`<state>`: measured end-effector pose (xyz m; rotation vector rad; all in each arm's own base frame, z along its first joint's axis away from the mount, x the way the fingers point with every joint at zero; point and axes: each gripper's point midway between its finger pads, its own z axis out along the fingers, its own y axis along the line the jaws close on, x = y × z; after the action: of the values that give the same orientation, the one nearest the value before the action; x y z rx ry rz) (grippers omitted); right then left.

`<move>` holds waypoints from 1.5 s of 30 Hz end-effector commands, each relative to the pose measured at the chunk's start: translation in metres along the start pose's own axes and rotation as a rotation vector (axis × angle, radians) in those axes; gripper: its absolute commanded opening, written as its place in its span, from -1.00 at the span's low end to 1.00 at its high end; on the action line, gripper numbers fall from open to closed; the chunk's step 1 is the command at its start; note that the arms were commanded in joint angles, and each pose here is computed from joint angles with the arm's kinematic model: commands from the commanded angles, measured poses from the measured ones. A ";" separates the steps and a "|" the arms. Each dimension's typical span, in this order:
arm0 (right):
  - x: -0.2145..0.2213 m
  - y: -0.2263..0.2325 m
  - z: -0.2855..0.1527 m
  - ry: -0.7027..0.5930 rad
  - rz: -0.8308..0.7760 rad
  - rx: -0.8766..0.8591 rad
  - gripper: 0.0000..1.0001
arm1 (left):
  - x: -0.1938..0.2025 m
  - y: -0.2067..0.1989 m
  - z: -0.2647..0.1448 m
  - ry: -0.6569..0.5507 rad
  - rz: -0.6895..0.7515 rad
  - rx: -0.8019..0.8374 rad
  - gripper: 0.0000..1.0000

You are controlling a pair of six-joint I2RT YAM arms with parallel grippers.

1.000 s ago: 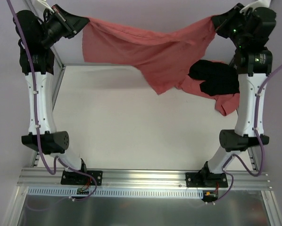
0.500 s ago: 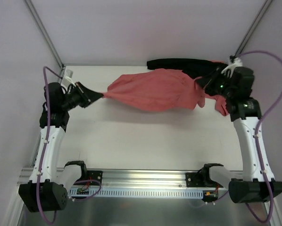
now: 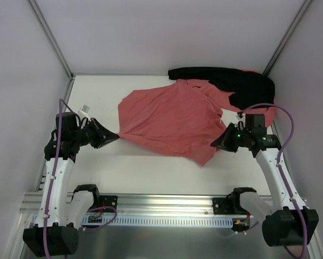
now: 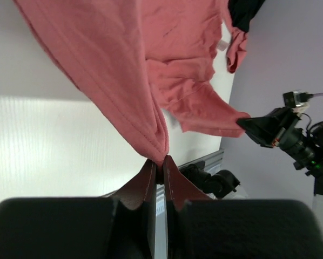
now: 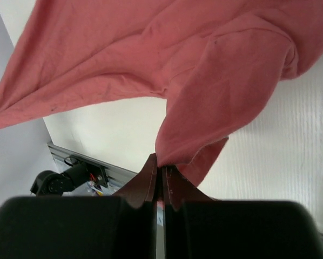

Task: Fold and stack the t-shirts
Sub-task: Flatten out the tshirt

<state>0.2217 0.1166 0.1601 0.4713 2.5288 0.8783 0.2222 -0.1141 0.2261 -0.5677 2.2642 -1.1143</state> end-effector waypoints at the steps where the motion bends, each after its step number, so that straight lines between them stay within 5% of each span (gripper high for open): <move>1: 0.026 -0.012 -0.016 0.066 -0.051 0.054 -0.99 | 0.025 0.025 -0.010 0.044 -0.034 -0.104 -1.00; 11: 0.076 -0.060 -0.078 0.151 -0.120 0.334 -0.99 | 0.069 0.067 -0.031 0.179 -0.058 -0.304 -1.00; 21: 0.078 -0.067 -0.122 0.090 -0.148 0.461 -0.99 | 0.064 0.084 -0.054 0.159 0.015 -0.465 -1.00; 22: 0.076 -0.064 -0.125 0.082 -0.159 0.457 -0.92 | 0.061 0.086 -0.056 0.145 0.027 -0.486 -0.88; 23: 0.074 -0.064 -0.127 0.078 -0.161 0.470 -0.45 | 0.060 0.088 -0.058 0.141 0.024 -0.504 -0.53; 24: 0.070 -0.064 -0.130 0.063 -0.164 0.484 0.10 | 0.058 0.088 -0.058 0.132 0.026 -0.506 0.82; 25: 0.064 -0.062 -0.131 0.039 -0.178 0.484 0.98 | 0.055 0.086 -0.058 0.120 0.028 -0.505 0.97; 35: -0.053 0.014 -0.157 -0.322 -0.237 0.403 0.99 | -0.013 0.027 -0.024 -0.119 0.062 -0.229 0.97; 45: -0.177 0.075 -0.001 -0.140 -0.133 0.154 0.99 | -0.129 0.000 0.089 -0.152 0.023 0.033 0.92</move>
<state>0.3359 0.0673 0.2516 0.4065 2.5362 0.4101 0.3302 -0.0835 0.1816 -0.6742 2.2904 -0.9216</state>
